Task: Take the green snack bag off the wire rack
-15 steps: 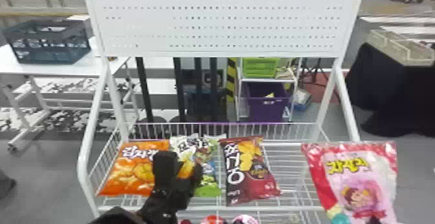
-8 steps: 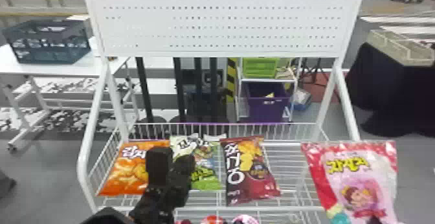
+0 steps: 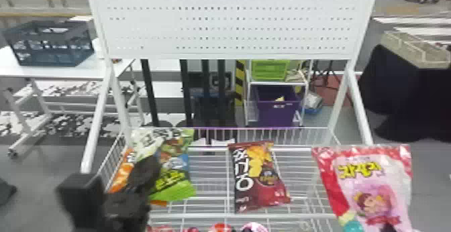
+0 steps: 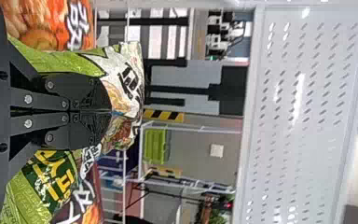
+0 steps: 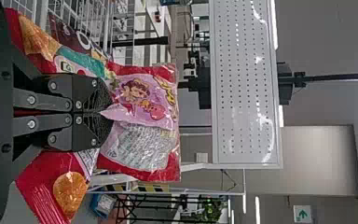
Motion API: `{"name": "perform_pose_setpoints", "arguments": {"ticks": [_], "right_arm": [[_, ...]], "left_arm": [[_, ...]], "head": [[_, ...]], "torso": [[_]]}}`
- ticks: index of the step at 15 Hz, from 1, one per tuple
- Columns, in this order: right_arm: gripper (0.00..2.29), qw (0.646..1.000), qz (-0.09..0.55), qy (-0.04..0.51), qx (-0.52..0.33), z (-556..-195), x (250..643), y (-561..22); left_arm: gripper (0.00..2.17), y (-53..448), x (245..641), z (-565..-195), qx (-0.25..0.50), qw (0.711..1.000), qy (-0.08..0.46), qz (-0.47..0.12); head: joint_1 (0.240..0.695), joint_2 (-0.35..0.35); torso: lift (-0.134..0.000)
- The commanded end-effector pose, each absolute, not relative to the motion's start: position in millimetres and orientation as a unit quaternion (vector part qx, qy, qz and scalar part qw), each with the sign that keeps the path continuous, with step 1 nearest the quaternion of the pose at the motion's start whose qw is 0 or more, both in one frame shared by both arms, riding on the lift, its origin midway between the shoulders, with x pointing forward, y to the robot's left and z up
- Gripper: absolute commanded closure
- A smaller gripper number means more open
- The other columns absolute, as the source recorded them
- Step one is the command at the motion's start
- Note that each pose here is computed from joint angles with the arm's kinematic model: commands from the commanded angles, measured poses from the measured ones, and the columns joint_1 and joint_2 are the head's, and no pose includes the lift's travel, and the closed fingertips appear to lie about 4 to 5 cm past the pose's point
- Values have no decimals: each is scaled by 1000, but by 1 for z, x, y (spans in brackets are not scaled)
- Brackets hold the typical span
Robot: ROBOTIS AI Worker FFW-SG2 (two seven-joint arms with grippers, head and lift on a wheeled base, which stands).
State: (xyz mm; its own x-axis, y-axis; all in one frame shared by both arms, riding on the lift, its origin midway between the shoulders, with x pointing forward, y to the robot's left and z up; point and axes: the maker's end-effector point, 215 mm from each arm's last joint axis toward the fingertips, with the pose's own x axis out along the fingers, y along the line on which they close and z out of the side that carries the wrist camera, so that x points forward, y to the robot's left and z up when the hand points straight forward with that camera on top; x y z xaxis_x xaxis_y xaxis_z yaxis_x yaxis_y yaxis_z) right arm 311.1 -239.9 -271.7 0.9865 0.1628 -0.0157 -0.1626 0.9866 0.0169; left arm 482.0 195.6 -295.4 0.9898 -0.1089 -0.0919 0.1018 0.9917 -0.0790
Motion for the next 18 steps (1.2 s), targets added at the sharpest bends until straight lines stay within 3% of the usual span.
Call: {"name": "perform_pose_setpoints", "arguments": {"ticks": [1,6,18], "right_arm": [[2175,997,83,8,8,-272,311,-239],[2175,996,83,9,9,-274,312,-238],[2175,996,83,11,9,-275,311,-238]], "left_arm": [[2142,236,442,-280,-41,999,25,-21],[2142,266,389,-248,-49,998,-38,3],[2142,278,384,-250,-40,998,-35,16]], "head": [[499,0],[499,0],[499,0]], "torso": [[0],[0],[0]]}}
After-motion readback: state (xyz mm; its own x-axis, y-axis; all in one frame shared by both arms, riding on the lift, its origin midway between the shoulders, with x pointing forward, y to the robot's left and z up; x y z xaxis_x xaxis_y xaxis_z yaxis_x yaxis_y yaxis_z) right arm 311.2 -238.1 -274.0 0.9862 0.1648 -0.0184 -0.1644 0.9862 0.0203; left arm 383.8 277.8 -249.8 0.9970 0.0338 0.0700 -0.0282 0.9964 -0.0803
